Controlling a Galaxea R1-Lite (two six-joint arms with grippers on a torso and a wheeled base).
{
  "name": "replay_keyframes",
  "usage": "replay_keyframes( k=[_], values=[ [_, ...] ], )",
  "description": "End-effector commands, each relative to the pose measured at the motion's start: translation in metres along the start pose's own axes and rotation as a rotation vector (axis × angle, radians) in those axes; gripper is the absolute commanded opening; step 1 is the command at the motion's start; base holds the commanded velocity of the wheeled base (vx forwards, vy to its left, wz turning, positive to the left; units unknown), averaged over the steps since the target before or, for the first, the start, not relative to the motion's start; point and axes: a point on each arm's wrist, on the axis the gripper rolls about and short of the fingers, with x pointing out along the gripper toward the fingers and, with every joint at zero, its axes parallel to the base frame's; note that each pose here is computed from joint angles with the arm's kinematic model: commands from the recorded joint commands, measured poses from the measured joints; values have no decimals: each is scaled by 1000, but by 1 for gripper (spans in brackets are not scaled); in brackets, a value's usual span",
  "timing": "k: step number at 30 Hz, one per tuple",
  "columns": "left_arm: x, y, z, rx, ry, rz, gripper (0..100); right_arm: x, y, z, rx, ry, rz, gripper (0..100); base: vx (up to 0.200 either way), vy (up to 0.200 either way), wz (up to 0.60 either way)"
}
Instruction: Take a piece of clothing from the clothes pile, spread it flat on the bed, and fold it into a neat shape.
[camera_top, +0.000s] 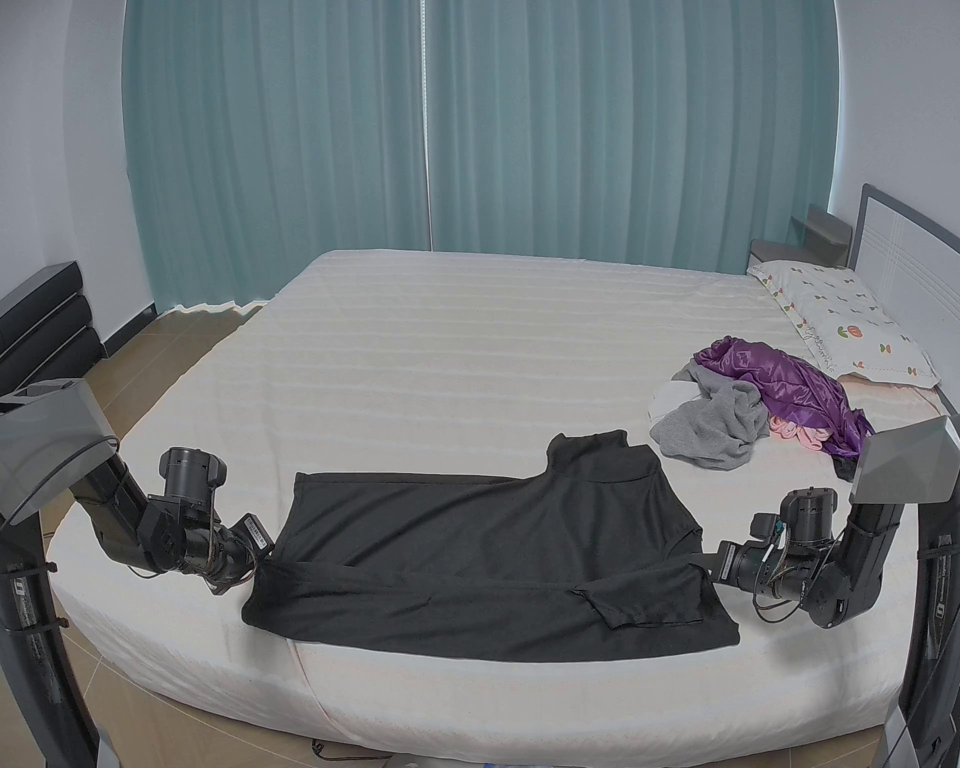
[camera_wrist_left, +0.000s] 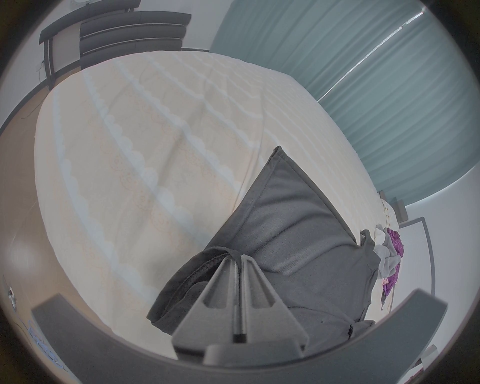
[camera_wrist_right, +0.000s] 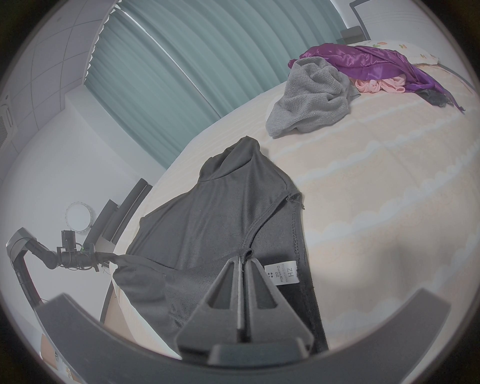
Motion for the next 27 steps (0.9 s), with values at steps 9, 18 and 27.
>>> replay_keyframes(
  k=[9, 18, 27],
  values=[
    [9, 4, -2, -6, 9, 21, 0, 6, -4, -4, 5, 12, -3, 0, 0, 0, 0],
    [10, 5, -1, -28, -2, 34, 100, 1, 2, -2, 89, -3, 13, 100, 0, 0, 0],
    [-21, -2, 31, -105, -103, -52, 100, -14, 6, 5, 368, -82, 57, 100, 0, 0, 0]
  ],
)
